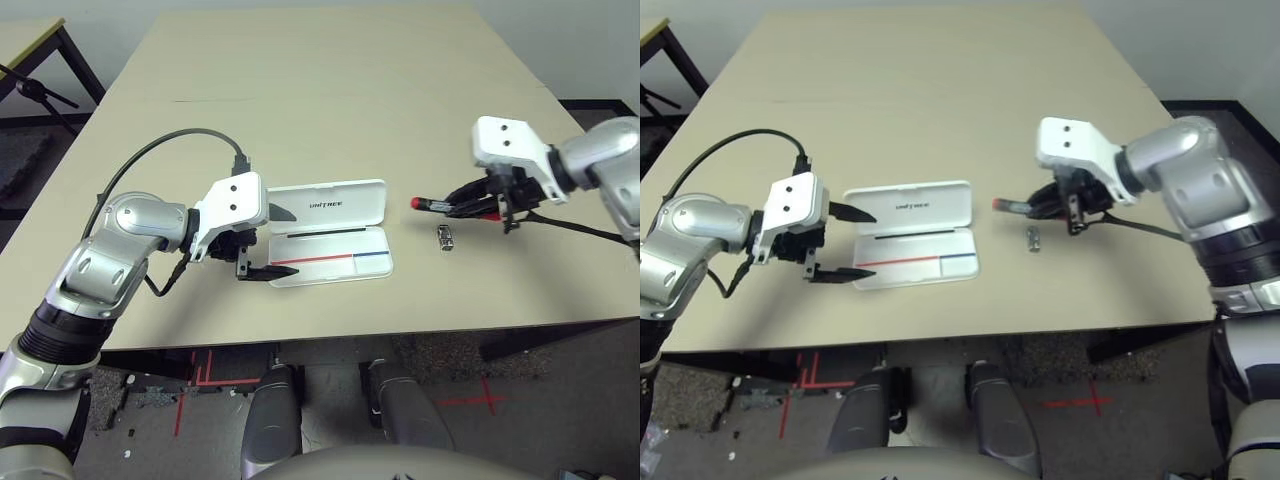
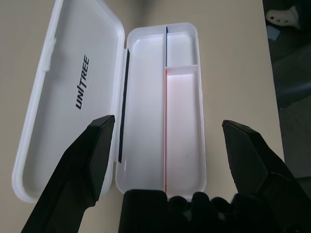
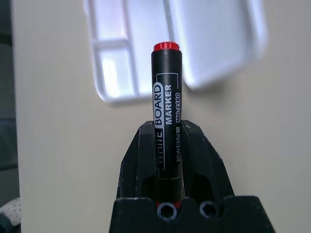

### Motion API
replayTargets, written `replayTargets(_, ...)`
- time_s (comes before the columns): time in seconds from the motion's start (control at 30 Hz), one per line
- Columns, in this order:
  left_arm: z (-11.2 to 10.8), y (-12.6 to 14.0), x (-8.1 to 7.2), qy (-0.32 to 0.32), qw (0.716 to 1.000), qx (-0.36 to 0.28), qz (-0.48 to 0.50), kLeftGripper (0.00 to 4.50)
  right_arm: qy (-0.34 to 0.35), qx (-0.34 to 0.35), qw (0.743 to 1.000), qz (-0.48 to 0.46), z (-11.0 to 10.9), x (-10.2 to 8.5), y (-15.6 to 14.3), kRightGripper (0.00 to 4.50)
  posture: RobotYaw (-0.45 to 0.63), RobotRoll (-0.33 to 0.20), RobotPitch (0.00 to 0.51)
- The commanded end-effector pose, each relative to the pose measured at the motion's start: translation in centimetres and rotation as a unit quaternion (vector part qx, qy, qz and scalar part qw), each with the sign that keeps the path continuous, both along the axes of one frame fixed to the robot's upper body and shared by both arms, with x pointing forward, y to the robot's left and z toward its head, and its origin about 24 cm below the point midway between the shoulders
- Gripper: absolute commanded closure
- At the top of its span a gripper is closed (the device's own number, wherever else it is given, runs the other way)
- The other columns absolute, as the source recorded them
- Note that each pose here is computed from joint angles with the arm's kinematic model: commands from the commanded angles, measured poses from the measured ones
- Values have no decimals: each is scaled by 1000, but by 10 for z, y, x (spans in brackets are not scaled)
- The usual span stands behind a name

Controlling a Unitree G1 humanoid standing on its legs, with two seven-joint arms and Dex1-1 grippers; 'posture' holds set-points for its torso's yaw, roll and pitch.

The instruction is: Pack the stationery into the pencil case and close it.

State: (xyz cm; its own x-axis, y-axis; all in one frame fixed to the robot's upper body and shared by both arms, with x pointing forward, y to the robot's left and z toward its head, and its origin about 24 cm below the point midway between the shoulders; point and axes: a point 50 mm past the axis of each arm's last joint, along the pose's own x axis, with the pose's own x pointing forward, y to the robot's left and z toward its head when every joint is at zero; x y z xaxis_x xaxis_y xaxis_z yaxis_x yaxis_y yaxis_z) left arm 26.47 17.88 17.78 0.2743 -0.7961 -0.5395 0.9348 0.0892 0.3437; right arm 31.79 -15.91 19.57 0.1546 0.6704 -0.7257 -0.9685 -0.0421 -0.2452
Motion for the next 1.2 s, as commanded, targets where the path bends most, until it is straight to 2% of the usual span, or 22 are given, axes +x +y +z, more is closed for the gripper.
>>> replayTargets(0.03, 0, 2, -3, -2, 1000, 9, 6, 0, -14, -4, 1000, 26, 4, 1, 19, 4027, -12, 0, 135)
replayTargets(0.43, -4, 1, -7, -2, 1000, 9, 18, 0, 9, 21, 996, 86, -9, -11, 71, 4027, 17, 0, 136)
replayTargets(0.73, -6, 0, -6, -3, 1000, 9, 23, 0, -23, 18, 997, 77, -20, -4, 92, 4027, 24, 0, 134)
replayTargets(1.17, -9, 3, -7, -4, 999, 15, 31, 0, -53, 18, 997, 61, -43, 4, 108, 4027, 34, 0, 128)
replayTargets(1.2, -9, 3, -7, -4, 999, 15, 31, 0, -53, 20, 996, 63, -44, 4, 108, 3677, 34, 0, 128)
